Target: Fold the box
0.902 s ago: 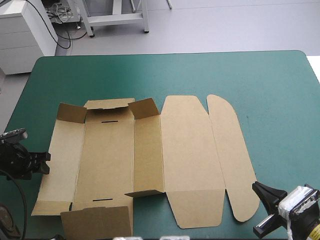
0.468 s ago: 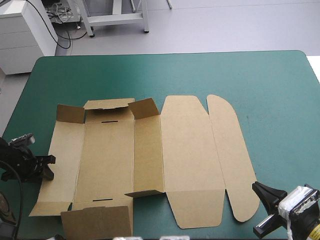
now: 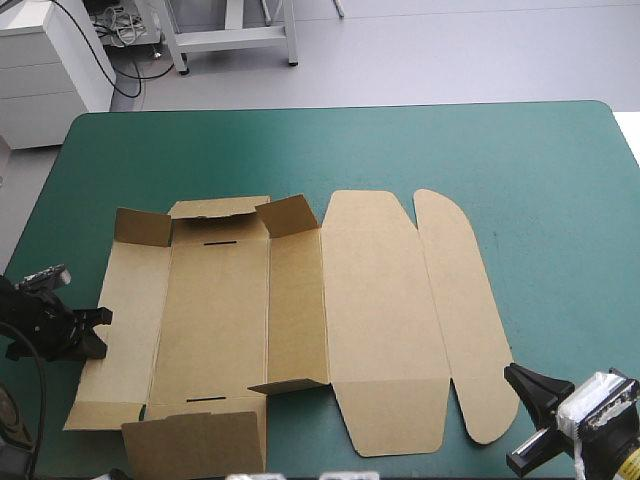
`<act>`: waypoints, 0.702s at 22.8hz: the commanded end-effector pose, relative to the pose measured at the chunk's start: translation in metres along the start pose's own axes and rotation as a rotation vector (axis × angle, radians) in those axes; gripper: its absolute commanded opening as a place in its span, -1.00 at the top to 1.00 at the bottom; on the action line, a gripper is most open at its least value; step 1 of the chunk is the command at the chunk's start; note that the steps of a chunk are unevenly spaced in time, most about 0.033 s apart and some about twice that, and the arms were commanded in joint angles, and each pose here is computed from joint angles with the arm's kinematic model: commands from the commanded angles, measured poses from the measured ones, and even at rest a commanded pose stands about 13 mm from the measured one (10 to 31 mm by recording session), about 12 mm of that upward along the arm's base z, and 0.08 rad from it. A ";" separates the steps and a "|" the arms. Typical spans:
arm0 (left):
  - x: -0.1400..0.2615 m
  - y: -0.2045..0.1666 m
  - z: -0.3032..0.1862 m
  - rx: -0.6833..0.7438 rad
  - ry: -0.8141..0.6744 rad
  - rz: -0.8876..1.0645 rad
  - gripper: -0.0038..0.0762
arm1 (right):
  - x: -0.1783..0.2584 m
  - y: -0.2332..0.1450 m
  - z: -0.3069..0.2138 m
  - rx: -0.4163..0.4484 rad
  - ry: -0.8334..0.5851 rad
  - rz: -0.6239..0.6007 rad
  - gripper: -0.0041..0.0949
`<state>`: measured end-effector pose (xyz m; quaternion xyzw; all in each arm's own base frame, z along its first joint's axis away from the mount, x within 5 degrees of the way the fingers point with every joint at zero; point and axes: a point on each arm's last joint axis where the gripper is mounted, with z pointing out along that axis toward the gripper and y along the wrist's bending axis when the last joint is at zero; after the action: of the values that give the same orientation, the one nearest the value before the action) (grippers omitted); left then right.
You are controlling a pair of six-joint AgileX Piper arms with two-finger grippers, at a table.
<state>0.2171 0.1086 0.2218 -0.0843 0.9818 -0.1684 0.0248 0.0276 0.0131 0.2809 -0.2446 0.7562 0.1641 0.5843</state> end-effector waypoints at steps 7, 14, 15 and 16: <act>-0.004 -0.025 -0.021 0.162 -0.117 0.005 0.87 | -0.014 -0.001 -0.002 0.008 -0.087 -0.008 0.95; -0.003 -0.024 -0.023 0.134 -0.116 0.032 0.87 | -0.014 -0.001 -0.002 0.008 -0.087 -0.008 0.95; -0.003 -0.024 -0.023 0.134 -0.116 0.032 0.87 | -0.014 -0.001 -0.002 0.008 -0.087 -0.008 0.95; -0.003 -0.024 -0.023 0.134 -0.116 0.032 0.87 | -0.014 -0.001 -0.002 0.008 -0.087 -0.008 0.95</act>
<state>0.2226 0.0989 0.2355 -0.0828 0.9700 -0.2171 0.0714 0.0276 0.0131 0.2809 -0.2446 0.7562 0.1641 0.5843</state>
